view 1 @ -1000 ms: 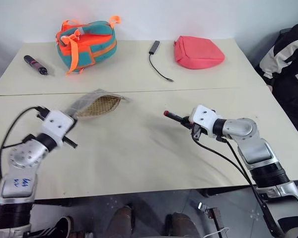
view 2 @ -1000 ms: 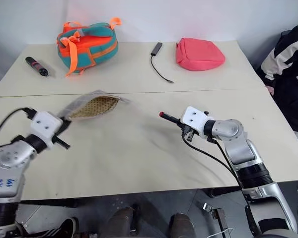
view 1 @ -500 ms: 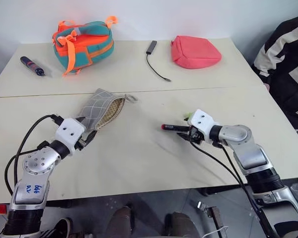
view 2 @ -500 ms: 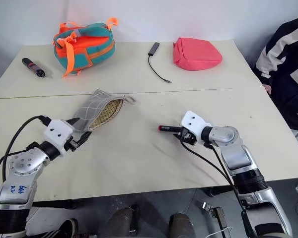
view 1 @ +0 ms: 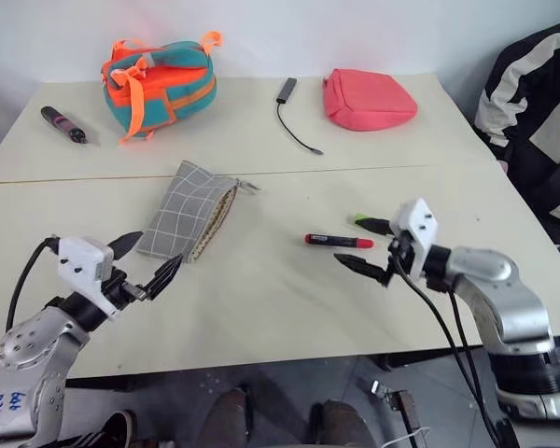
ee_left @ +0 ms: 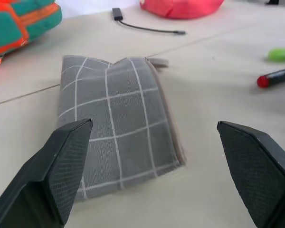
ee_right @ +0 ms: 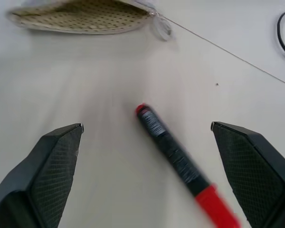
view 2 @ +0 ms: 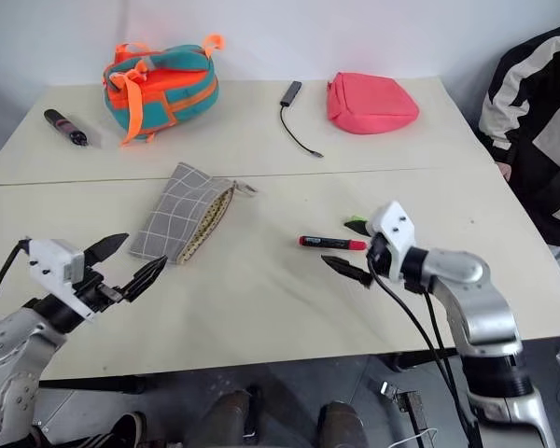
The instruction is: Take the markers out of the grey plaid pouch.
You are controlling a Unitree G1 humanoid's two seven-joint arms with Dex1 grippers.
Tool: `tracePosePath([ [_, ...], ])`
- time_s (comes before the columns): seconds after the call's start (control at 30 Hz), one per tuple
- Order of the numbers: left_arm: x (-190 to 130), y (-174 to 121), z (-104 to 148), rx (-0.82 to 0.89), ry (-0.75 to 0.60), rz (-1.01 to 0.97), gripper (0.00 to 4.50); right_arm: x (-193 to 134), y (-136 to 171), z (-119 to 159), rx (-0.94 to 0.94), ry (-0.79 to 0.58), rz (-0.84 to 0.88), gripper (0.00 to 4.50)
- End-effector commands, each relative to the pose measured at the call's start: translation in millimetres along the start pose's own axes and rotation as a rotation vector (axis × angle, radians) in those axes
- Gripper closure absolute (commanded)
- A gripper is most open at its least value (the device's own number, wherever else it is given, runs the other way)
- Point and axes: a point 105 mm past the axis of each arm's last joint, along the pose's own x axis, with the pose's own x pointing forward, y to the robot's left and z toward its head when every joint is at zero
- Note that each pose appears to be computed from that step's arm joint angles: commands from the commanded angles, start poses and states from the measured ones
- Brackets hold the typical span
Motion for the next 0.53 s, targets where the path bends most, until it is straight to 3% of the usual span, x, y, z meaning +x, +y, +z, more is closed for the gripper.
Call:
tracePosePath([
  [0.03, -26.6, 11.6, -4.9, 0.03, 0.032, 0.052, 0.02, -19.6, 19.3, -7.0, -0.054, -0.023, 0.053, 0.0],
  [0.1, -41.5, 15.5, -21.0, 0.044, 0.109, 0.067, 0.02, -28.4, 20.5, -15.9, -0.027, -0.017, 0.039, 0.0],
  [0.27, -71.1, 29.1, -40.5, 0.024, 0.149, 0.146, 0.02, -50.9, 7.8, -32.9, -0.006, -0.027, -0.038, 0.0],
  [0.53, -71.5, 31.0, -48.1, 0.008, 0.135, 0.163, 0.02, -47.9, 4.2, -44.7, -0.058, 0.007, -0.035, 0.0],
])
